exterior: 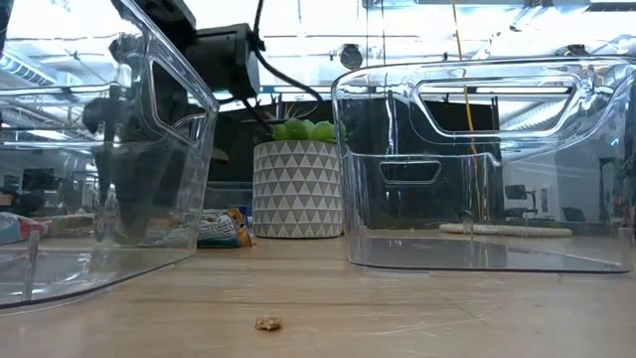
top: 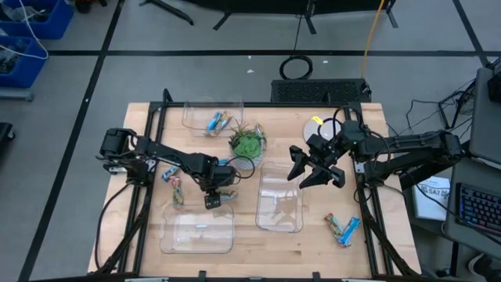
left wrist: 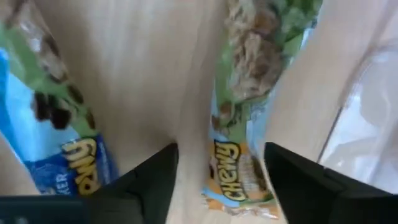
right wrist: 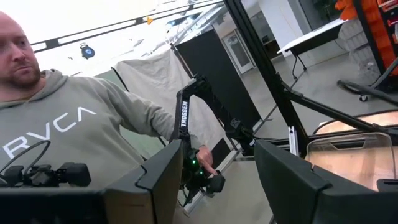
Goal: Pick and place Granola Bars by type
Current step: Put the bottom yellow granola bar into the top transparent bin
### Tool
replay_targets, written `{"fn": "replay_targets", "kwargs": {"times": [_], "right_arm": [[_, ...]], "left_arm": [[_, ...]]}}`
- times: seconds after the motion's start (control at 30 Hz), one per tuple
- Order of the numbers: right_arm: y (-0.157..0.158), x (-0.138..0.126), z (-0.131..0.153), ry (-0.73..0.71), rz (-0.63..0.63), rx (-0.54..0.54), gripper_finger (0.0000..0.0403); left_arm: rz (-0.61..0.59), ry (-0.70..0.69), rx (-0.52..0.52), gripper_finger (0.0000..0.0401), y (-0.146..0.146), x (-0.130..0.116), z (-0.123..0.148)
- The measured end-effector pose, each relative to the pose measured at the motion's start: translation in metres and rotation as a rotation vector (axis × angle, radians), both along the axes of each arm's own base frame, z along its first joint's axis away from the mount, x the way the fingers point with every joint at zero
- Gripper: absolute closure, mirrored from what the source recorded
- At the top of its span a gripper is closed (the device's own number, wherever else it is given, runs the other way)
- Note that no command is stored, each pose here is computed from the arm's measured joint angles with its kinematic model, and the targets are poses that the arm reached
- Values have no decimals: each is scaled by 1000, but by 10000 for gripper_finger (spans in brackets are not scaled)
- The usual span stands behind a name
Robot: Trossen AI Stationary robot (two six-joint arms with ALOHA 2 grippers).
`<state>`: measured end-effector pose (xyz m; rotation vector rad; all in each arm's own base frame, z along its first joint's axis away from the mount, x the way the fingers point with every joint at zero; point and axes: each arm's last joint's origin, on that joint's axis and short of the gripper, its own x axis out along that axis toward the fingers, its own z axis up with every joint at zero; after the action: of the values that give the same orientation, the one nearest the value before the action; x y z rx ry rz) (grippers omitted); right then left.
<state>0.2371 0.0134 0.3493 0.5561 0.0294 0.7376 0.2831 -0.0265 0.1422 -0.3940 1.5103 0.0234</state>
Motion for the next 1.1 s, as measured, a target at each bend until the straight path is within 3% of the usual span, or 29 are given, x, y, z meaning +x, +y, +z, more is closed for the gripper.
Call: {"fn": "replay_targets", "kwargs": {"times": [0.2,0.3,0.43,0.7,0.87,1.1], "right_arm": [[-1,-1,6,-66,-46,5,211],[-1,-2,10,-110,-46,7,211],[-1,-3,12,-134,-45,8,211],[-1,-3,12,-131,-45,8,211],[-1,-3,11,-131,-48,2,211],[-1,-2,10,-114,-64,2,211]], "left_arm": [[48,13,-26,358,7,-2,2],[77,13,-29,364,12,-4,8],[75,-20,-14,368,17,-1,38],[92,-212,167,378,38,-5,140],[238,-165,372,379,93,-26,175],[410,-130,432,381,186,-55,169]]}}
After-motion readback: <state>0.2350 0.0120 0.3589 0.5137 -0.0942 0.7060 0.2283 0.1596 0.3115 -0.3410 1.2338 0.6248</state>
